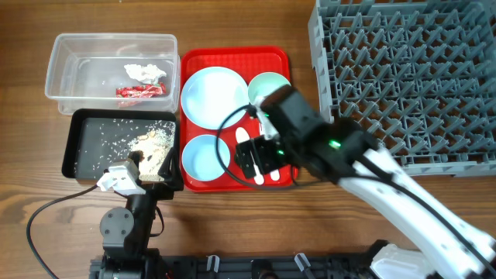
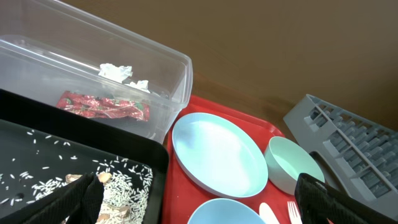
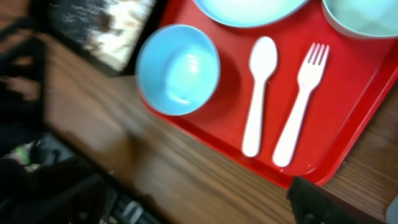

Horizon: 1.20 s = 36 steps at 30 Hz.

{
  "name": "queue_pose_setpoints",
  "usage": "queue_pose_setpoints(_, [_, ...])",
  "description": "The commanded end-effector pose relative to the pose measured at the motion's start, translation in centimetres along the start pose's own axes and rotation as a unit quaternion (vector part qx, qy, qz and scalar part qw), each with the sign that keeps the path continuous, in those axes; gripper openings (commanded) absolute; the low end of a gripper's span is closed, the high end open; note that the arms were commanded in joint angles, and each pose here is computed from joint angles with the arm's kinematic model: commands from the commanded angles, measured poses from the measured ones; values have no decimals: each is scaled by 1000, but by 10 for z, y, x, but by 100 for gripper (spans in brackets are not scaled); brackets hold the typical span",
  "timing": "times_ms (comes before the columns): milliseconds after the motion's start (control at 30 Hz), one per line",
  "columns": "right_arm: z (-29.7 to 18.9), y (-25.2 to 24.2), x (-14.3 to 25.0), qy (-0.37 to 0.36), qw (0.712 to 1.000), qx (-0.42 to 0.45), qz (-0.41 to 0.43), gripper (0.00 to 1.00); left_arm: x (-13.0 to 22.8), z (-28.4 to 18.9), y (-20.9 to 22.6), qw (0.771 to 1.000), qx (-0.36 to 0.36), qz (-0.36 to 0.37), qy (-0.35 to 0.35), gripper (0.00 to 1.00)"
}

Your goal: Sort waste into correct bins and load items into the dishwasher rack

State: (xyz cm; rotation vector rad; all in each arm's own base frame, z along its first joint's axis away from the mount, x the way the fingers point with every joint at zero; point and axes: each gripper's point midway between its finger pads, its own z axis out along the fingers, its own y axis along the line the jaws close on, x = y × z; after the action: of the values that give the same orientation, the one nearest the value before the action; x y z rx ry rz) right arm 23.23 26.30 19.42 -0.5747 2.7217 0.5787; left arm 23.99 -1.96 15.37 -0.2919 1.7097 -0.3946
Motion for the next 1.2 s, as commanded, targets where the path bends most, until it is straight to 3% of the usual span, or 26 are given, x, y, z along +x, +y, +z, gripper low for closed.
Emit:
queue_pose_setpoints(0, [45, -29, 2, 40, 996, 74, 13, 78, 0, 0, -1, 1000, 6, 2, -3, 100])
queue_pose_setpoints(133, [98, -45, 9, 90, 991, 99, 17, 65, 0, 0, -1, 1000, 6, 2, -3, 100])
queue_pose_setpoints(333, [155, -69, 21, 129, 982, 137, 21, 57, 0, 0, -1, 1000, 6, 2, -3, 100])
queue_pose_setpoints(400, [166, -74, 24, 137, 980, 143, 19, 57, 0, 0, -1, 1000, 6, 2, -3, 100])
queue_pose_setpoints(567, [191, -85, 32, 152, 976, 153, 9, 46, 0, 0, -1, 1000, 6, 2, -3, 100])
queue_pose_setpoints(633, [198, -88, 36, 160, 975, 156, 10, 36, 0, 0, -1, 1000, 6, 2, -3, 100])
queue_pose_setpoints(900, [183, -85, 26, 146, 978, 150, 5, 13, 0, 0, -1, 1000, 6, 2, -3, 100])
queue_pose_setpoints(1167, [98, -72, -19, 45, 991, 124, 20, 11, 0, 0, -1, 1000, 6, 2, -3, 100])
